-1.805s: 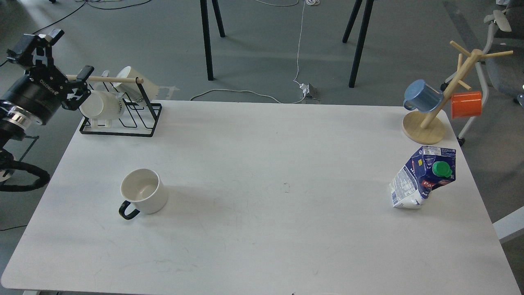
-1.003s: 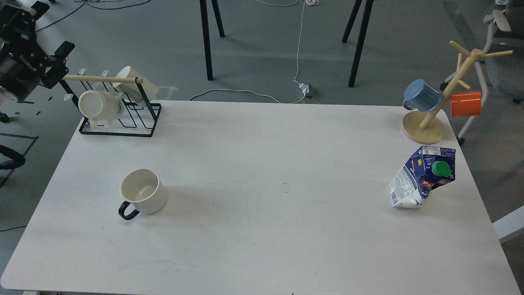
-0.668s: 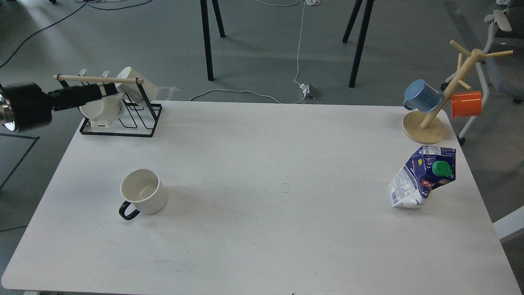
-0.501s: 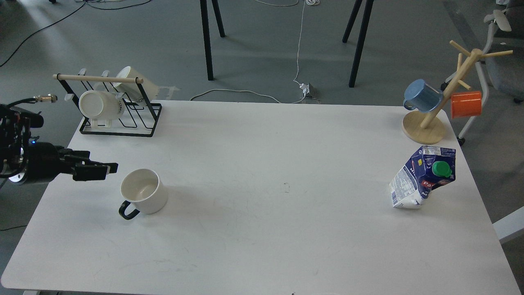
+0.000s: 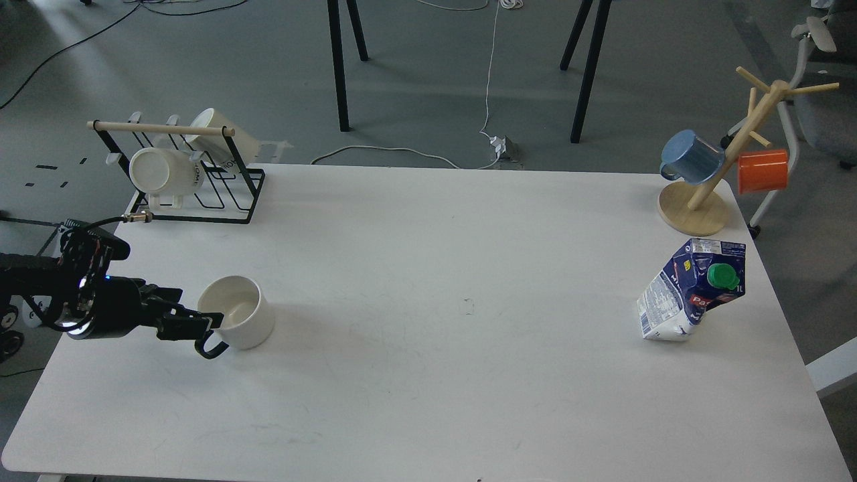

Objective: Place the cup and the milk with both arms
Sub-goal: 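Reach the left gripper to the white mug rim and grasp it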

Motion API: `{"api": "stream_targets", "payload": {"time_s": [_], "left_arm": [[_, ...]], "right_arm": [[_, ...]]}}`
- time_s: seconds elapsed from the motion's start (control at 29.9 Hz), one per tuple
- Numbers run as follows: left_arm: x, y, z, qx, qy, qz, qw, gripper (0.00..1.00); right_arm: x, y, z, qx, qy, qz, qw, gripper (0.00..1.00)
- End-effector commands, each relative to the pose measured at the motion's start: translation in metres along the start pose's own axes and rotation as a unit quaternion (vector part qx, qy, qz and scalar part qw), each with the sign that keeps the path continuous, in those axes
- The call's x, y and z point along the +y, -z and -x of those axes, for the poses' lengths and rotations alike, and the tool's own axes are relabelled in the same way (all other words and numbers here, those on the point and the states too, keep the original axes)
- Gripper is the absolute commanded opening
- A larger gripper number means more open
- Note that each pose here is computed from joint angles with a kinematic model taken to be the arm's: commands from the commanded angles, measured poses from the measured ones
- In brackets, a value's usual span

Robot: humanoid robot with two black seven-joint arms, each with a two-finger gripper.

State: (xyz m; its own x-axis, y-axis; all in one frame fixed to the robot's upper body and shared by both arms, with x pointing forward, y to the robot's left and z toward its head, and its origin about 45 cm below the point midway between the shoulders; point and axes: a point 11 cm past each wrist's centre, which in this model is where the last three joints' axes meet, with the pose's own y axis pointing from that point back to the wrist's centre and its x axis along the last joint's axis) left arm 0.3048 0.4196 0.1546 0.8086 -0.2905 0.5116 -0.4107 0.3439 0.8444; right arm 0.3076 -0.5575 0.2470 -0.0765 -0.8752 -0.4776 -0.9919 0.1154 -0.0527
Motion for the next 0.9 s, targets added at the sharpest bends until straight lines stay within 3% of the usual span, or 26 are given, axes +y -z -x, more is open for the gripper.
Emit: {"api": "stream_targets", "payload": {"time_s": [0.0,0.87], "left_arm": [[0.003,0.009,-0.001,0.008,0.001,-0.013,1.000,1.00],[-0.051,-0.005,-0.005,0.075,-0.003,0.014,0.997,0.94]], "right_arm": [[0.003,-0.001,-0.003,0.001,-0.003,0.002,1.000,0.96],[0.013,0.002,-0.013,0.005,-0.018,-0.003,1.000,0.96]]}}
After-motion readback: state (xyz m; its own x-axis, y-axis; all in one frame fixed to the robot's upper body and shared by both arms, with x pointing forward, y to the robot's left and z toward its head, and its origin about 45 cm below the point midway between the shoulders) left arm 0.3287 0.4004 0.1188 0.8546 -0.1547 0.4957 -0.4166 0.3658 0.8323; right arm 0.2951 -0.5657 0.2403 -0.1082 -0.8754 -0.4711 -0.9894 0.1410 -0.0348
